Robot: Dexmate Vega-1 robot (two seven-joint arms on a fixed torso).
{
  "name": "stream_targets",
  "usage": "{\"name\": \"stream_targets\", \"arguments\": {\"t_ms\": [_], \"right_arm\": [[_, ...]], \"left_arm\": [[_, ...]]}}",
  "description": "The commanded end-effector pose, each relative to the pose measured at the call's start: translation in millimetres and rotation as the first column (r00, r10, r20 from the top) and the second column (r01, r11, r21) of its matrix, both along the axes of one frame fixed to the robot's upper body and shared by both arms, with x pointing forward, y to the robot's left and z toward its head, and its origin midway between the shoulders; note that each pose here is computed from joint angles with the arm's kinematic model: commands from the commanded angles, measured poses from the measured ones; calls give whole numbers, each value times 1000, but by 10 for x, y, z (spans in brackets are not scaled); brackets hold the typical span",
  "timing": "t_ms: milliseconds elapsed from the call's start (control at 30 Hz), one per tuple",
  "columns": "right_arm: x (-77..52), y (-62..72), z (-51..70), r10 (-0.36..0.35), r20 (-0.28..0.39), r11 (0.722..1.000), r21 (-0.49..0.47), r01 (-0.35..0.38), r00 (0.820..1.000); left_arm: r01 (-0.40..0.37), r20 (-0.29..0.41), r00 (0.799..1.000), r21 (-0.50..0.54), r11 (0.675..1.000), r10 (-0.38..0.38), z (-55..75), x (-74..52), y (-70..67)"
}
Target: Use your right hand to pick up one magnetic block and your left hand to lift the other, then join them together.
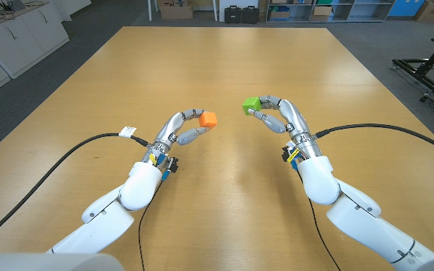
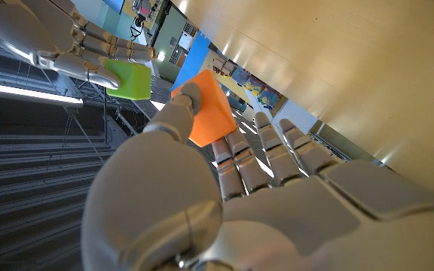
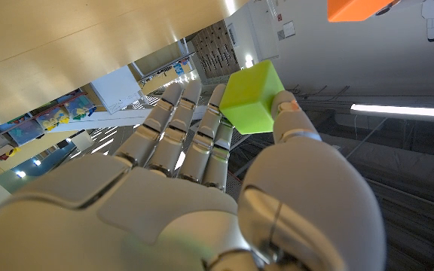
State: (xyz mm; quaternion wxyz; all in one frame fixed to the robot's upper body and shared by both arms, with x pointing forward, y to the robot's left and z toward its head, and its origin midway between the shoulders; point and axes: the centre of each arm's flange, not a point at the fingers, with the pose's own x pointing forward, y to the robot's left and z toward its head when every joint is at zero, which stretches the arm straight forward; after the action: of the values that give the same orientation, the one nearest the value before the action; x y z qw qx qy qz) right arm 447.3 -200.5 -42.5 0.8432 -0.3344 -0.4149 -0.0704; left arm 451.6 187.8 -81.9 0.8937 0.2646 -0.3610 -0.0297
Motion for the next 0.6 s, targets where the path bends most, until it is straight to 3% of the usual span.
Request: {"name": "stream_targets", "arguments": {"t_ms": [33, 600], "right_arm": [[8, 79, 40, 62, 47, 997, 34, -64, 997], [81, 148, 59, 160, 105, 981, 95, -170, 981]], "left_arm": [[90, 47, 995, -137, 987, -84, -55, 60, 38], [209, 117, 975, -217, 954, -187, 29, 104, -37]]}}
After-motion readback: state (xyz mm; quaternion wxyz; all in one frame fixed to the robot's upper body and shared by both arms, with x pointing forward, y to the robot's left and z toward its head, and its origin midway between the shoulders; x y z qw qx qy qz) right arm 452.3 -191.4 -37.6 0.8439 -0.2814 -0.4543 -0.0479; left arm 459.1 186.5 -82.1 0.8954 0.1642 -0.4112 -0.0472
